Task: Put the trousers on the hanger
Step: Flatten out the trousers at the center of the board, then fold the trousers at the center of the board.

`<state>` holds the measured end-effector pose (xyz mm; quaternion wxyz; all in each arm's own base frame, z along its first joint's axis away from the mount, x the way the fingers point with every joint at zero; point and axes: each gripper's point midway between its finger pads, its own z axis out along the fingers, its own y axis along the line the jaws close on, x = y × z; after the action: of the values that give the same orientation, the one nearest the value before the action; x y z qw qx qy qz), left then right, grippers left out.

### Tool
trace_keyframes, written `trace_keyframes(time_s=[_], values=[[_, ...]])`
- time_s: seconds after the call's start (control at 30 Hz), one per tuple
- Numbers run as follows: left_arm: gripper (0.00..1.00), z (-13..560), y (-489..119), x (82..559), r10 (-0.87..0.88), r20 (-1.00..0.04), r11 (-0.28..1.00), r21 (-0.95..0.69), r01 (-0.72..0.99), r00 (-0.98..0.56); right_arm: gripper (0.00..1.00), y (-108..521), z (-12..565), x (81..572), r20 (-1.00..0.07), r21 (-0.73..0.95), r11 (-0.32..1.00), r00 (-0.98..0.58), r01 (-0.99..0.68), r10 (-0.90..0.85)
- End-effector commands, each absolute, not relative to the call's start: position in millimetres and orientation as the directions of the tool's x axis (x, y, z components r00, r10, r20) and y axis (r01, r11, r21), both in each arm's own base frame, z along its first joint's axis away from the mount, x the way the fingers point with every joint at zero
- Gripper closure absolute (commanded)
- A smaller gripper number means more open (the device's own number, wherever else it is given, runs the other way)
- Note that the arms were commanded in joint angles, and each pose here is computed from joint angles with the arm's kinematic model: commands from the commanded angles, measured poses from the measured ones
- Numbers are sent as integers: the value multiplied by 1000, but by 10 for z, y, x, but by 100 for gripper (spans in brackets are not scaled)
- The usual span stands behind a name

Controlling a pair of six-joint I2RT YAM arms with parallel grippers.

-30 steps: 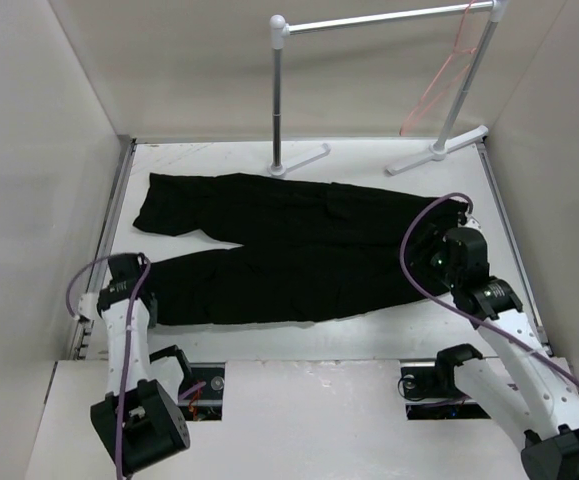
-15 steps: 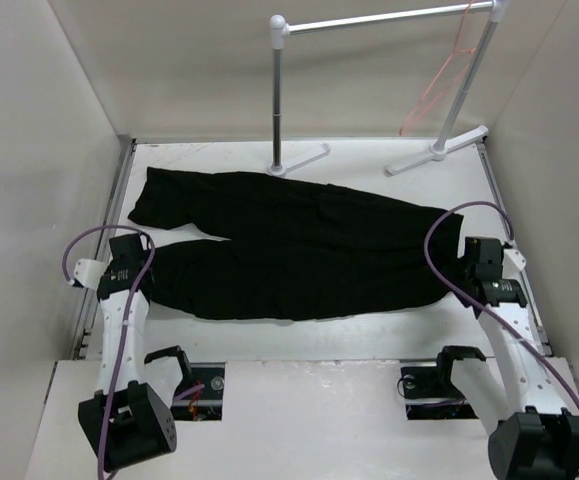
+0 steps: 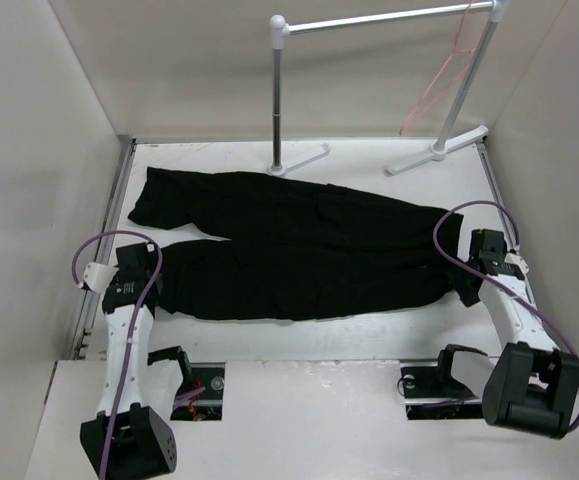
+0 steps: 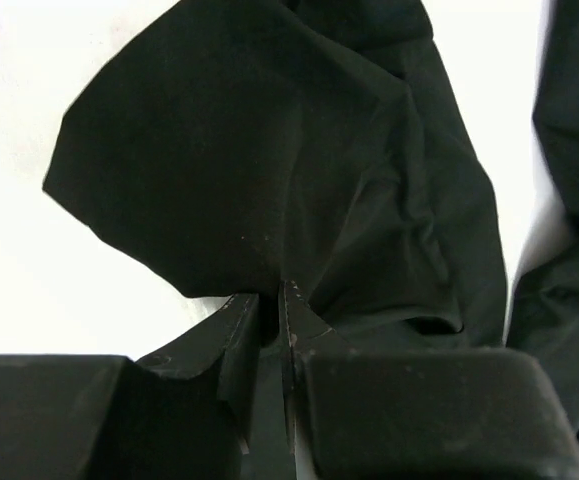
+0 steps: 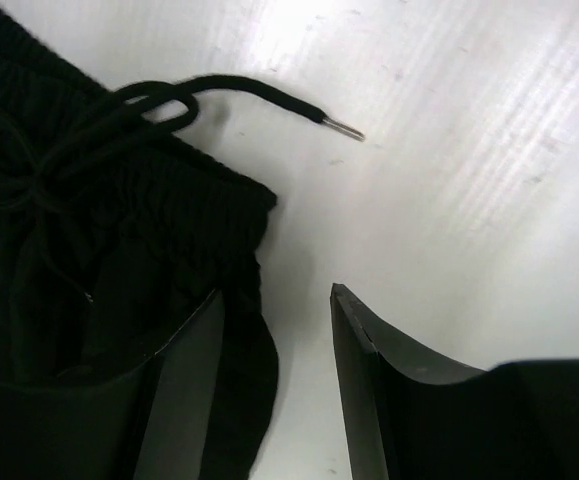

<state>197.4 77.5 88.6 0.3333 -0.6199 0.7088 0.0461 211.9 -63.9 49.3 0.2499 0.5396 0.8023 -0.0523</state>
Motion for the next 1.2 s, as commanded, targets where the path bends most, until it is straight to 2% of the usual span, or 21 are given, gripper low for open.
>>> trace_keyframes(time_s=[0.0,0.13,0.2,0.33,0.4,0.57,0.8,1.03,1.17], values=[[90,829,765,1955,-845,-533,240,-328,-914,-30,48,-669,691,2571,-521,312,444,-240,840,819],[90,789,817,1950,-838,-544,230,-307,-923,-28,50,-649,496,2624,-489,283,434,-261,855,833],[90,750,881,1920,-835,-550,206,-290,-934,-13,61,-649,379,2637,-474,267,424,-265,866,840],[91,775,1102,1962,-807,-590,169,-271,-948,25,90,-624,289,2630,-448,260,402,-259,878,856],[93,877,1188,2026,-804,-592,149,-286,-947,52,96,-606,382,2535,-449,270,389,-243,881,860],[96,1471,1416,2162,-729,-679,188,-318,-929,85,98,-529,664,2337,-459,324,396,-223,859,860],[97,2209,1669,2689,-657,-741,240,-378,-894,137,98,-576,1041,2579,-502,370,435,-217,821,837],[97,2561,1670,3474,-595,-803,367,-312,-876,37,99,-765,1435,3012,-528,414,421,-164,807,833],[97,2550,1662,4032,-576,-816,438,-253,-863,-53,99,-865,1660,3421,-546,457,426,-131,781,827]])
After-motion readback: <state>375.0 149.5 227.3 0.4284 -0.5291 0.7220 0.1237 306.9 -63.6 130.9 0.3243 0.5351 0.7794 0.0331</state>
